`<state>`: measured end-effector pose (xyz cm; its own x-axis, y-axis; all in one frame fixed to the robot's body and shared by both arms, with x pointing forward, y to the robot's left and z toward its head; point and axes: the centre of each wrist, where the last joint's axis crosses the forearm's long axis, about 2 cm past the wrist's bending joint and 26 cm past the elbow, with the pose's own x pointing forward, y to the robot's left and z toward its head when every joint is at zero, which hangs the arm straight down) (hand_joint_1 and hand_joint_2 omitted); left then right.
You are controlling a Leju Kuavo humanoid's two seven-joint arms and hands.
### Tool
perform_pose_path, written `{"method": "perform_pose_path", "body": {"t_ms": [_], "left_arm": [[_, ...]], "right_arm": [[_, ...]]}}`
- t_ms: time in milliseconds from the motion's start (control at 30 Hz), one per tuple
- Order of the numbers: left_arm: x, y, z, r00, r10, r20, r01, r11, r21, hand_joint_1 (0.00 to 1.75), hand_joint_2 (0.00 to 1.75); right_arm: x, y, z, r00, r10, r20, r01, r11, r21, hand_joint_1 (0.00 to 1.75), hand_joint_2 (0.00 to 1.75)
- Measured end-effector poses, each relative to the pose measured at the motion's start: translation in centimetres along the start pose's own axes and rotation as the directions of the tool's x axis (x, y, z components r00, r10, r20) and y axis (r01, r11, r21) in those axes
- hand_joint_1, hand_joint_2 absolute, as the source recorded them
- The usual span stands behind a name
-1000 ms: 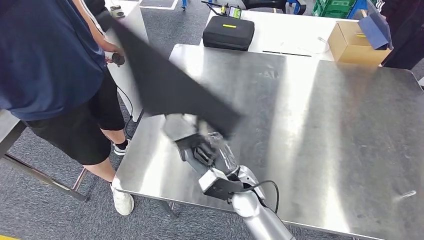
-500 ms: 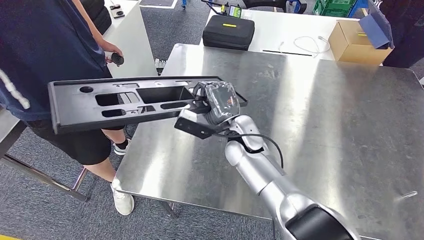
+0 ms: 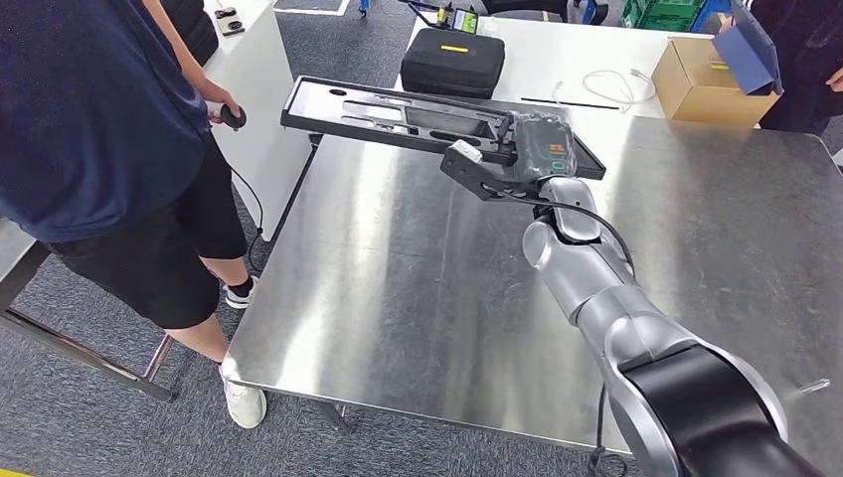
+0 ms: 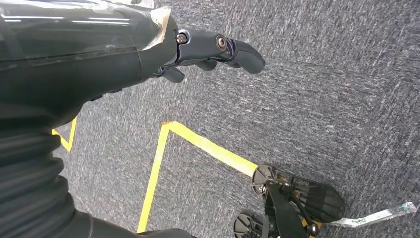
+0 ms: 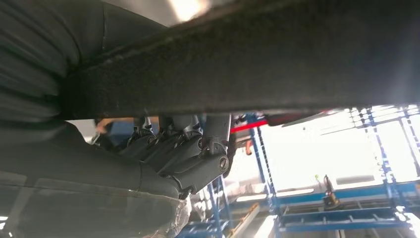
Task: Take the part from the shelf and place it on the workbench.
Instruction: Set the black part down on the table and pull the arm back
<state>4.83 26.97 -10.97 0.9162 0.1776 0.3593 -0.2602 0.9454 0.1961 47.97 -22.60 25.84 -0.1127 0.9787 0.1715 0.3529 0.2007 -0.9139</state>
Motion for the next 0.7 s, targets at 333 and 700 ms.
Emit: {"method": "perform_pose_path", "body": {"t_ms": [333,700], "left_arm": [[-0.2,0.2,0.0,1.0,0.003,-0.007,-0.003,1.0,0.03,0.0,1.75],[-0.3,0.2,0.1,1.0,0.004,0.024,-0.004,0.999,0.038,0.0,1.75]], "right_arm": [[-6.7,1.4,2.0,0.99,0.078,-0.116,-0.078,0.997,0.001,1.75,1.75],[-15.9,3.6,7.8,0.961,0.013,-0.276,-0.01,1.0,0.011,0.0,1.75]]}}
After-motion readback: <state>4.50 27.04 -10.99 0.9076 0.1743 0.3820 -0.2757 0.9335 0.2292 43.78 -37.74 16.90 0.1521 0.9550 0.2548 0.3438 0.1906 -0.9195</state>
